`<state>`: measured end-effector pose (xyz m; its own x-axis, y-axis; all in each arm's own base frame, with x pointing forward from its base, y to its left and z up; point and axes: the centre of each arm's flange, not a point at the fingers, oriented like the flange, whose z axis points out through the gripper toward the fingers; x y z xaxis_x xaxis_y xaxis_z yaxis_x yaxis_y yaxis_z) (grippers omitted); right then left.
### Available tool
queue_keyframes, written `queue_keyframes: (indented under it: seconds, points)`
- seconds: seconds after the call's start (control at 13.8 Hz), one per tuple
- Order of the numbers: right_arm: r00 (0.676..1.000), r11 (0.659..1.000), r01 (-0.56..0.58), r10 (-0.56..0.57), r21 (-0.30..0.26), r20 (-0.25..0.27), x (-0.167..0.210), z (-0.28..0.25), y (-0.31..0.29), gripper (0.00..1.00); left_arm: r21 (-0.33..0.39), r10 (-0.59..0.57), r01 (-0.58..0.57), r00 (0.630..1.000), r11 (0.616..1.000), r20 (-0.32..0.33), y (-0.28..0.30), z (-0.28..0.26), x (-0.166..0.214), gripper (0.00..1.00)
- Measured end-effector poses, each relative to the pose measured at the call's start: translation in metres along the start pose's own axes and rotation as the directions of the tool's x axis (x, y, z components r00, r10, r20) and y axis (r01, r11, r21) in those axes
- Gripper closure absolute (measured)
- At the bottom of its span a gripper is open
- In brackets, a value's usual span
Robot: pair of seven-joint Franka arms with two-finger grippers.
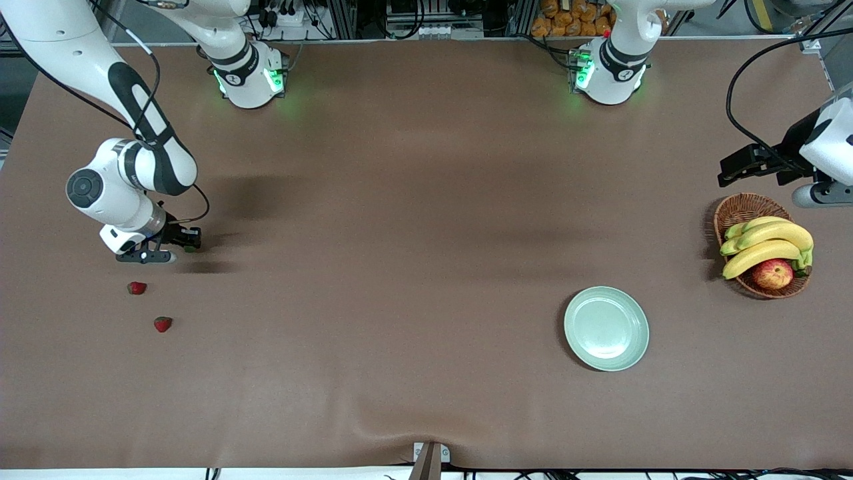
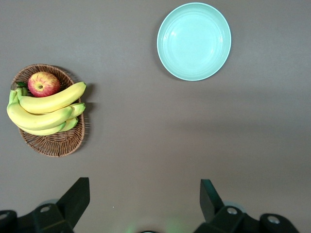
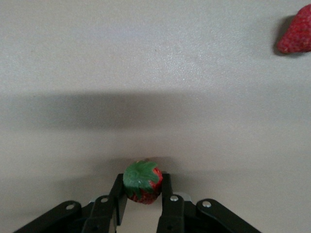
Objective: Collect all strawberries into plate
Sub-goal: 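Lift the strawberry with the right gripper and carry it toward the table middle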
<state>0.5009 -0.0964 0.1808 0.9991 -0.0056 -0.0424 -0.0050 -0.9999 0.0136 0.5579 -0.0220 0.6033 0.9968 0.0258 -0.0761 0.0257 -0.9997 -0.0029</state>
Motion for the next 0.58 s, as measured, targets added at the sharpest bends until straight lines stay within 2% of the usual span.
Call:
queue_keyframes:
  seconds: [0.22, 0.44, 0.58]
  points:
    - [1.000, 1.000, 0.009, -0.009, 0.003, -0.003, 0.014, -0.028, -0.002, 0.68, 0.000, 0.000, 0.000, 1.000, 1.000, 0.000, 0.000, 0.000, 0.000, 0.00]
    - [0.997, 0.999, 0.048, -0.049, 0.017, 0.061, 0.043, -0.097, -0.019, 0.68, 0.000, 0.000, 0.000, 1.000, 1.000, 0.000, 0.000, 0.000, 0.000, 0.00]
    - [0.993, 0.996, 0.089, -0.091, 0.023, 0.080, 0.069, -0.160, -0.042, 0.68, 0.000, 0.000, 0.000, 1.000, 1.000, -0.001, 0.000, 0.000, 0.000, 0.00]
